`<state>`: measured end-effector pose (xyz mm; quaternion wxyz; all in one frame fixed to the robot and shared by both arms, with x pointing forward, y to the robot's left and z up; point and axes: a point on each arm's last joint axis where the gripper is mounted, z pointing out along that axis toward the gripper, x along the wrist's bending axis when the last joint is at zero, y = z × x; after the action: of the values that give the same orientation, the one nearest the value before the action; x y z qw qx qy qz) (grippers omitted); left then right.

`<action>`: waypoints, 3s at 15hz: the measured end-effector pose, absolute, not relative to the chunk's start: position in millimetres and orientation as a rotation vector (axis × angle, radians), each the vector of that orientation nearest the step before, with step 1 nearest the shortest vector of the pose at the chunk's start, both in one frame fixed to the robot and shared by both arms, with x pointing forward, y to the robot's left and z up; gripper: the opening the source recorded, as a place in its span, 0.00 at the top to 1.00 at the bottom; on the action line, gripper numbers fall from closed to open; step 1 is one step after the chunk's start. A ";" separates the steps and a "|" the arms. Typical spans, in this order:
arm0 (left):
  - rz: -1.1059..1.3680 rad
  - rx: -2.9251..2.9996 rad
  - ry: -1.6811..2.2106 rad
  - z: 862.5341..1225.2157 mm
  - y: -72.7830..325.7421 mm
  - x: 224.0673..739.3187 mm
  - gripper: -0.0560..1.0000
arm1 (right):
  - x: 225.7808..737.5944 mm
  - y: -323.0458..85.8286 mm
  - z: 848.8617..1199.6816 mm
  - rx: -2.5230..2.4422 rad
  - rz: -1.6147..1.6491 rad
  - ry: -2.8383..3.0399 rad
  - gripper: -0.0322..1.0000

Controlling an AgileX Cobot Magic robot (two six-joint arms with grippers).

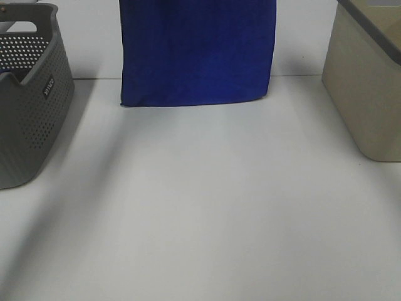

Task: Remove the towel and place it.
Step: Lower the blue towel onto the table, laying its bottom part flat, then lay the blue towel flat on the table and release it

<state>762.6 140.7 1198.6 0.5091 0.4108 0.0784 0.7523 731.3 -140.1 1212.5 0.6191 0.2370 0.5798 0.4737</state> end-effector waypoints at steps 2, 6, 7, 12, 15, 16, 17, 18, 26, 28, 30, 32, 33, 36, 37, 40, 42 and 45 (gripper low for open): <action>1.822 0.988 0.178 1198.7 140.9 762.3 0.95 | 734.0 -142.5 1209.3 0.550 1.082 1.337 0.95; 1.820 0.999 0.185 1198.0 141.5 763.2 0.95 | 734.5 -143.8 1208.6 0.597 1.099 1.337 0.95; 1.816 1.007 0.191 1197.5 141.6 763.7 0.95 | 734.6 -144.1 1208.3 0.608 1.103 1.338 0.95; 1.747 1.067 0.279 1203.9 143.8 762.6 0.95 | 729.0 -151.7 1213.7 0.809 1.168 1.333 0.95; 1.628 1.177 0.436 1211.4 138.4 757.3 0.95 | 718.2 -157.8 1220.2 1.005 1.197 1.359 0.95; 1.591 1.234 0.496 1215.3 135.0 752.8 0.95 | 713.8 -159.6 1221.1 1.061 1.186 1.393 0.95; 1.556 1.284 0.546 1220.5 131.4 746.7 0.95 | 708.2 -160.2 1222.0 1.114 1.182 1.442 0.95; 1.515 1.334 0.599 1225.6 128.9 740.1 0.95 | 701.7 -159.9 1223.8 1.139 1.173 1.503 0.95; 0.993 1.776 0.904 1284.1 136.6 636.0 0.95 | 619.1 -170.4 1260.7 1.279 1.064 1.924 0.95; 0.907 1.789 0.947 1289.4 139.1 623.0 0.95 | 598.7 -171.6 1269.0 1.311 1.078 2.004 0.95; 0.845 1.753 0.971 1292.7 138.0 618.5 0.95 | 590.6 -170.4 1273.0 1.313 1.109 2.037 0.95; 0.791 1.740 0.965 1293.1 134.9 616.7 0.95 | 587.7 -169.2 1272.9 1.318 1.129 2.053 0.95; 0.758 1.738 0.956 1294.0 132.8 614.3 0.95 | 584.9 -168.8 1270.1 1.330 1.130 2.074 0.95; 0.658 1.801 0.988 1284.8 124.0 610.3 0.95 | 566.2 -174.3 1258.8 1.378 1.078 2.133 0.95; 0.621 1.839 0.997 1281.2 119.4 604.1 0.95 | 559.7 -176.5 1254.7 1.393 1.059 2.150 0.95; 0.463 2.047 1.028 1249.2 100.0 569.6 0.95 | 532.9 -185.3 1237.8 1.444 0.991 2.210 0.95; 0.416 2.104 1.033 1240.4 98.7 551.3 0.95 | 522.3 -188.8 1231.6 1.459 0.968 2.229 0.95; 0.360 2.147 1.096 1231.2 115.1 515.9 0.95 | 500.0 -192.9 1218.0 1.502 0.961 2.281 0.95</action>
<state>515.9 115.1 1231.2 0.3450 0.8269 0.4220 0.1387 500.0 -192.9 1218.0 0.1229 0.5149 0.7819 0.3293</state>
